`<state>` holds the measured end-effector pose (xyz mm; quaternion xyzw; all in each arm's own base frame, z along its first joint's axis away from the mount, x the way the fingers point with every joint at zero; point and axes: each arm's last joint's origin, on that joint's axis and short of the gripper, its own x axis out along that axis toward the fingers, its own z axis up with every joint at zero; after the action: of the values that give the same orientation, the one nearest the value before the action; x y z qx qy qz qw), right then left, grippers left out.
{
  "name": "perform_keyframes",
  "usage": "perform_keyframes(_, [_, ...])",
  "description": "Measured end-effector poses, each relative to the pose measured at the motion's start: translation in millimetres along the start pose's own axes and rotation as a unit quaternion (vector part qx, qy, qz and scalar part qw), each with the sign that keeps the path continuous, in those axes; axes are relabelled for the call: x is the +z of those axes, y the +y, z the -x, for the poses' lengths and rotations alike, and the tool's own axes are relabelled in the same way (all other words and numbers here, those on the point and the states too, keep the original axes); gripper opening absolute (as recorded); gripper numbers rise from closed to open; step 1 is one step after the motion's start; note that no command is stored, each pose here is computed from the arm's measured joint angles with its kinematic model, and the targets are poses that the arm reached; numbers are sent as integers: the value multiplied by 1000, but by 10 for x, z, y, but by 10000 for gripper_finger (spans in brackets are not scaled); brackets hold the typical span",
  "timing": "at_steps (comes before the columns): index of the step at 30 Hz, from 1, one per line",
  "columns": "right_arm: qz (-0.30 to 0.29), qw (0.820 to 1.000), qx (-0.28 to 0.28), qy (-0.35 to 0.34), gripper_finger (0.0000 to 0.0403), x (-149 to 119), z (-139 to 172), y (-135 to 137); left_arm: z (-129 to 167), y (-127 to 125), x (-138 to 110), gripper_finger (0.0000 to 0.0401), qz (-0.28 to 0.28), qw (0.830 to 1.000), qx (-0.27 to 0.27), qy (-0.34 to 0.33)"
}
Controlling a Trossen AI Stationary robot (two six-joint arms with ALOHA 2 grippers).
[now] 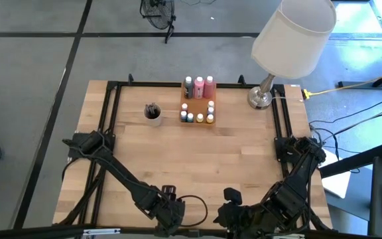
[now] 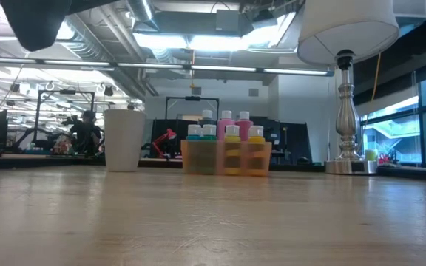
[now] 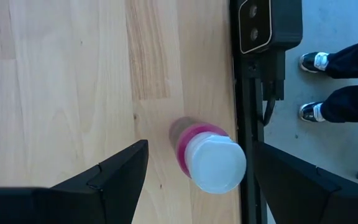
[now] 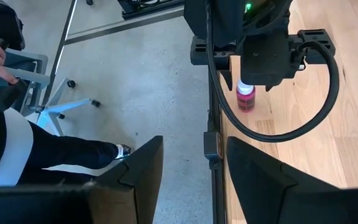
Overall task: Pick & Place Paint Supplies
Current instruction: Put the pink paint bottle into the orange bin
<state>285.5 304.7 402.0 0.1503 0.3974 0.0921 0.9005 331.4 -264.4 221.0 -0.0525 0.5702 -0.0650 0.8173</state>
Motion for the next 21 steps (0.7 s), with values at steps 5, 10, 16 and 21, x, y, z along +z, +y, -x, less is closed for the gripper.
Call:
perform_keyframes(5, [0,1000,0,1,181,-2,0,0,-78,-1,-12,281,-2,1000,3,10])
perform_keyframes(10, [0,1000,-1,1,181,-1,0,-2,-180,-6,-39,281,-3,999,-2,33])
perform_keyframes(16, [0,1000,-1,1,181,-2,0,-2,-185,4,-32,281,-2,999,-3,33])
perform_keyframes(21, [0,1000,-1,1,181,-2,0,-2,-184,1,-34,281,-2,999,-8,37])
